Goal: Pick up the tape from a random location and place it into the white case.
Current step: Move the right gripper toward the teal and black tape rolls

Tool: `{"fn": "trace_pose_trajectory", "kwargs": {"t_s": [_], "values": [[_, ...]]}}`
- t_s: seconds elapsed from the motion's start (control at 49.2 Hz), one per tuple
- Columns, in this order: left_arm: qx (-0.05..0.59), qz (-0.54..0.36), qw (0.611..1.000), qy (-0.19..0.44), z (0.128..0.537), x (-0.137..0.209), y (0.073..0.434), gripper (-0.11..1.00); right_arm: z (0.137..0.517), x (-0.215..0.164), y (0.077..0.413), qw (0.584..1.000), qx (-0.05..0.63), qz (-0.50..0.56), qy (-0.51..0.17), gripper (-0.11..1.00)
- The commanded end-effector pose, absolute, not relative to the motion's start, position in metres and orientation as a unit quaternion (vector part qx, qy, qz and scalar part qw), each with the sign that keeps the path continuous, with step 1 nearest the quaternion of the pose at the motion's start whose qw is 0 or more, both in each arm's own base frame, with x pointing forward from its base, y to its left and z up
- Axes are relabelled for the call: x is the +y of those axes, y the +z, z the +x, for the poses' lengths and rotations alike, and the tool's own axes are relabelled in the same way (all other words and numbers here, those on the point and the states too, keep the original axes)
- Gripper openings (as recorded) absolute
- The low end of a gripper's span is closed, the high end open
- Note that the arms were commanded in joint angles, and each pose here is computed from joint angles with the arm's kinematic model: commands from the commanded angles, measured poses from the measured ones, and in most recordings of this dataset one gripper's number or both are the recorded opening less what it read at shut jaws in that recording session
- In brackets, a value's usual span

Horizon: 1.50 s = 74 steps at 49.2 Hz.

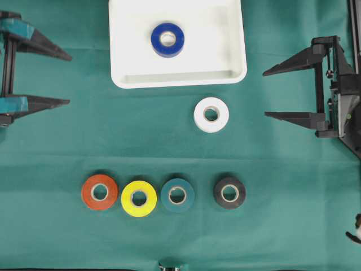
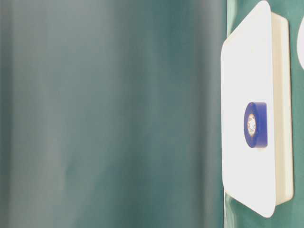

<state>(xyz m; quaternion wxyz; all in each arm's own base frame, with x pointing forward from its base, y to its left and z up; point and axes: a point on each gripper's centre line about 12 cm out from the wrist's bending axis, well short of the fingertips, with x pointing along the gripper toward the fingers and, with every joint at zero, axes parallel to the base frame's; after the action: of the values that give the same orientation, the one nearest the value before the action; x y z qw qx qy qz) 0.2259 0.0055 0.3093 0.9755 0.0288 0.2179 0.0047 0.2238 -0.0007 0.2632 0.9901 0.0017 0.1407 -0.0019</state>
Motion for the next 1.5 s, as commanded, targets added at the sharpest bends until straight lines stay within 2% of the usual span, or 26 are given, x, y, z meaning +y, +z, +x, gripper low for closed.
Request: {"fn": "trace_pose_trajectory", "kwargs": {"t_s": [0.0,0.366,0.833,1.484], "values": [[0.199,0.026,0.980,0.006,0.223,0.006,0.303,0.98,0.227,-0.001,0.274,0.992,0.127,0.003,-0.002,0.90],[0.161,0.026,0.987,0.008,0.208,0.005,0.250,0.98,0.226,-0.001,0.269,0.991,0.133,0.004,-0.003,0.90],[0.149,0.026,0.988,0.008,0.205,0.005,0.253,0.98,0.226,0.001,0.266,0.990,0.138,0.008,0.001,0.90],[0.149,0.025,0.988,0.009,0.205,0.005,0.253,0.98,0.219,0.056,0.260,0.979,0.163,0.002,0.120,0.90]]}}
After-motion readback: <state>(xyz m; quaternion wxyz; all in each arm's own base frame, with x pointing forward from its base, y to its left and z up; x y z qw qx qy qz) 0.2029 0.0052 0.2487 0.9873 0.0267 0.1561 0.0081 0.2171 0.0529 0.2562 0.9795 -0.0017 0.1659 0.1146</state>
